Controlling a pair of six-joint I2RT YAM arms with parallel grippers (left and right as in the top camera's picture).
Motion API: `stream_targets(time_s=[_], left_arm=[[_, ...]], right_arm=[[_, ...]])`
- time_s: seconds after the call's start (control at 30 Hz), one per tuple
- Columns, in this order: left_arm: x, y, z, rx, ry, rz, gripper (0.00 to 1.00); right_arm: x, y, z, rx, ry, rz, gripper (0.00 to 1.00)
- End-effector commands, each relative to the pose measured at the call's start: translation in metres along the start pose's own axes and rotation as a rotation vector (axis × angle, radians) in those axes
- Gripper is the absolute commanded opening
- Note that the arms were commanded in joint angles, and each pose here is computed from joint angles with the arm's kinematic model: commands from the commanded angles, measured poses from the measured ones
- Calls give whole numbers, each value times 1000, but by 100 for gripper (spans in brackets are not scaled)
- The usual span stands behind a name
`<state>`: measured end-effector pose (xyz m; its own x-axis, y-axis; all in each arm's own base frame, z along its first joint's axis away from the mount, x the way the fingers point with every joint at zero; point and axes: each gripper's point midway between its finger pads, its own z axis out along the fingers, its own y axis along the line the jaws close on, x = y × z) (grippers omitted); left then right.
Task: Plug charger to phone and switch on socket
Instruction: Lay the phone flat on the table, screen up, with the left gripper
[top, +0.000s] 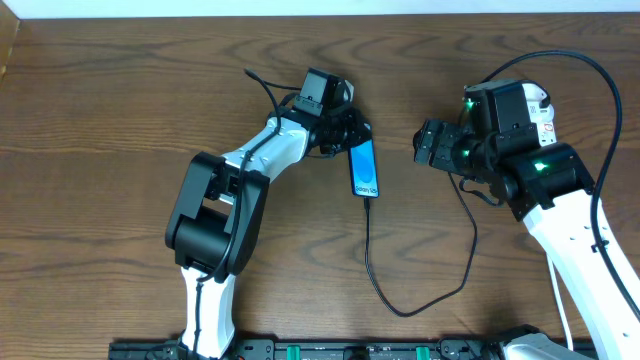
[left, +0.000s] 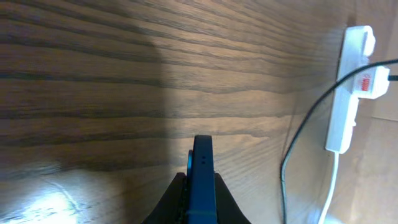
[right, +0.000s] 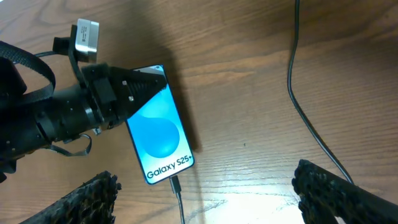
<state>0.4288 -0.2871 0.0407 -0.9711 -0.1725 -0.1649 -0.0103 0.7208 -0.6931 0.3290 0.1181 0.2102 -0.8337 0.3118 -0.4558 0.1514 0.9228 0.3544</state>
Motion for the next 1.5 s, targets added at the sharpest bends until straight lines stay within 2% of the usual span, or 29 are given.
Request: stream_targets(time_s=[0.0, 0.27, 0.8, 1.0, 1.1, 1.37, 1.43, 1.47], left_arm=[[-2, -1, 3, -9, -9, -6, 8], [13, 15, 22, -38, 44, -28, 7], [15, 17, 22, -46, 53, -34, 9], [16, 17, 22, -45, 56, -35, 28], [16, 17, 22, -44, 57, -36, 29], [16, 17, 22, -45, 57, -36, 43], [17, 18, 22, -47, 59, -38, 51], [17, 18, 22, -49, 61, -40, 58]], right_arm=[[-3, -4, -3, 16, -17, -8, 89], [-3, -4, -3, 16, -16, -8, 89], [-3, -4, -3, 15, -16, -8, 89], [-3, -4, -3, 16, -16, -8, 89], [-3, -4, -3, 16, -16, -8, 89], [-3, -4, -3, 15, -16, -8, 89], [-3, -4, -3, 16, -16, -8, 89], [-3, -4, -3, 16, -16, -8, 89]])
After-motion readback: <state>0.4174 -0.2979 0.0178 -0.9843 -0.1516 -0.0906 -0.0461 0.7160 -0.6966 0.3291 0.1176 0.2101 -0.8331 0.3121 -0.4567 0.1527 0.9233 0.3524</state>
